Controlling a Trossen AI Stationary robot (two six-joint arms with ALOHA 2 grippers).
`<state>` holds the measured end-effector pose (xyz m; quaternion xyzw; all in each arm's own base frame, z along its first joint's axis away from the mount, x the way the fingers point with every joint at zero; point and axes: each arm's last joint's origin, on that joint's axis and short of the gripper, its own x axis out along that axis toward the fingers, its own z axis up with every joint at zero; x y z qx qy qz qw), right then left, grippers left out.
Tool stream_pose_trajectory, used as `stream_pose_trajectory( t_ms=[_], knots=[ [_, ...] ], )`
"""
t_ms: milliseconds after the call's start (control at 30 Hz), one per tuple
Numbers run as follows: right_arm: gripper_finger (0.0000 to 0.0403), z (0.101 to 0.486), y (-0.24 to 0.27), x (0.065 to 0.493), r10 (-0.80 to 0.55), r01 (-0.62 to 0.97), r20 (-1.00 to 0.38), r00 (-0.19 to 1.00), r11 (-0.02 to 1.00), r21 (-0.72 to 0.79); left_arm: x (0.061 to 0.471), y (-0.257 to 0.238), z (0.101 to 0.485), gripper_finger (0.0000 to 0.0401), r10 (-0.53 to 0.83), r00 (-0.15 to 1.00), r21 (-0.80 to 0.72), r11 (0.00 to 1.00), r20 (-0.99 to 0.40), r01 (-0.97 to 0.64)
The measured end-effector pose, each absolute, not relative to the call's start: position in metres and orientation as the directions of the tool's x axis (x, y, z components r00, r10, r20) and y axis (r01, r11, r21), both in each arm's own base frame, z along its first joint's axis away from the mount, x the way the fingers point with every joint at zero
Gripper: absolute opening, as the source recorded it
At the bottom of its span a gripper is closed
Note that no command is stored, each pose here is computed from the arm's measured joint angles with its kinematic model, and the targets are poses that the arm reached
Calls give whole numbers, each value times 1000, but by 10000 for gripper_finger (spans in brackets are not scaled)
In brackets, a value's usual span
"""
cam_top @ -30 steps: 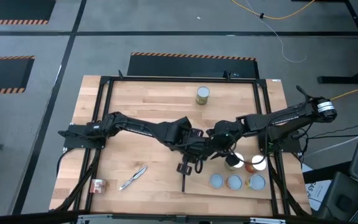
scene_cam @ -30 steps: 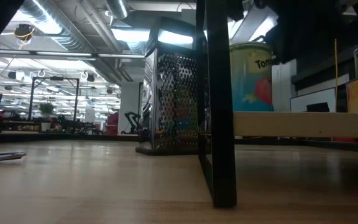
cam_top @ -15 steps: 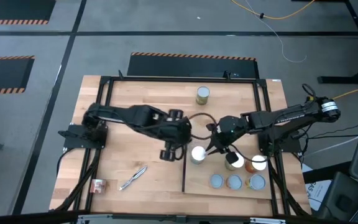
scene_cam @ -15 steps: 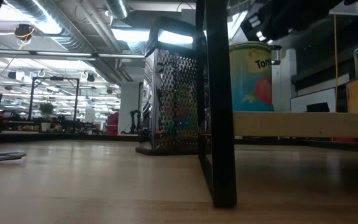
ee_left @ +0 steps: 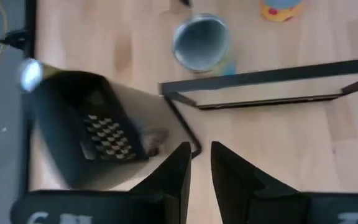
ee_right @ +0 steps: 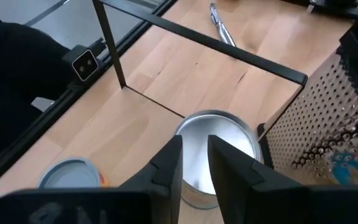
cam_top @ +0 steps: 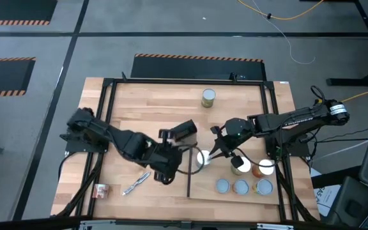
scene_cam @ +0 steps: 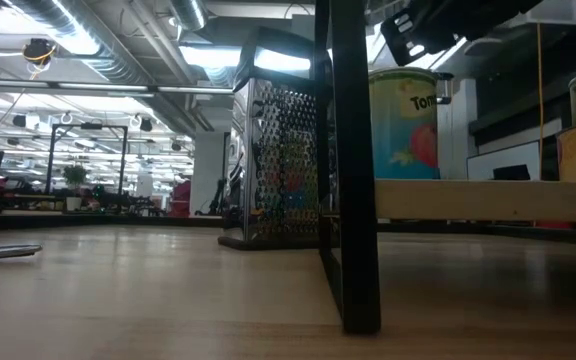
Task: Pick and place cans onto a shelf
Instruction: Put the canned pears on the shelf
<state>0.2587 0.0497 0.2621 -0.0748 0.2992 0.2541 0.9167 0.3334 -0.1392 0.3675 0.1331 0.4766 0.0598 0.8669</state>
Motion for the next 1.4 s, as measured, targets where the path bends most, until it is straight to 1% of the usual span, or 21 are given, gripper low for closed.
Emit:
stream_pose_trajectory(
  t_ms=[67,200,367,433,500,600,700,767,933,1100,1267,1400],
  knots=[
    [81,263,50,259,422,-511,-579,698,859,11,326,-139,351,55,226,537,269,963,-813,1],
    [81,263,50,259,422,-511,-577,699,860,10,303,-128,324,55,205,574,203,977,-793,-68],
    [81,264,50,260,423,-509,-572,703,861,12,272,-115,299,55,146,662,87,989,-735,-121],
    [87,264,50,260,422,-492,-569,705,870,35,262,-111,289,55,115,694,32,991,-710,-130],
    [100,264,50,261,411,-463,-566,714,884,58,256,-109,281,55,87,728,-10,992,-680,-129],
    [132,265,50,261,409,-458,-556,724,887,56,251,-106,270,55,66,770,-49,991,-635,-125],
    [162,266,50,262,418,-480,-545,726,877,33,249,-105,257,55,58,786,-65,990,-615,-124],
    [174,266,50,262,436,-517,-544,717,856,5,248,-105,249,55,56,790,-69,990,-611,-124],
    [177,264,57,259,453,-584,-564,691,809,-66,248,-104,236,55,56,800,-94,986,-597,-139],
    [167,256,66,261,412,-606,-608,679,782,-146,249,-104,236,55,52,810,-103,985,-584,-138],
    [165,244,71,266,405,-624,-647,646,768,-143,249,-105,237,55,49,816,-108,985,-576,-136],
    [165,235,71,270,361,-603,-677,642,782,-155,249,-105,237,55,50,816,-107,985,-575,-135]
  ],
)
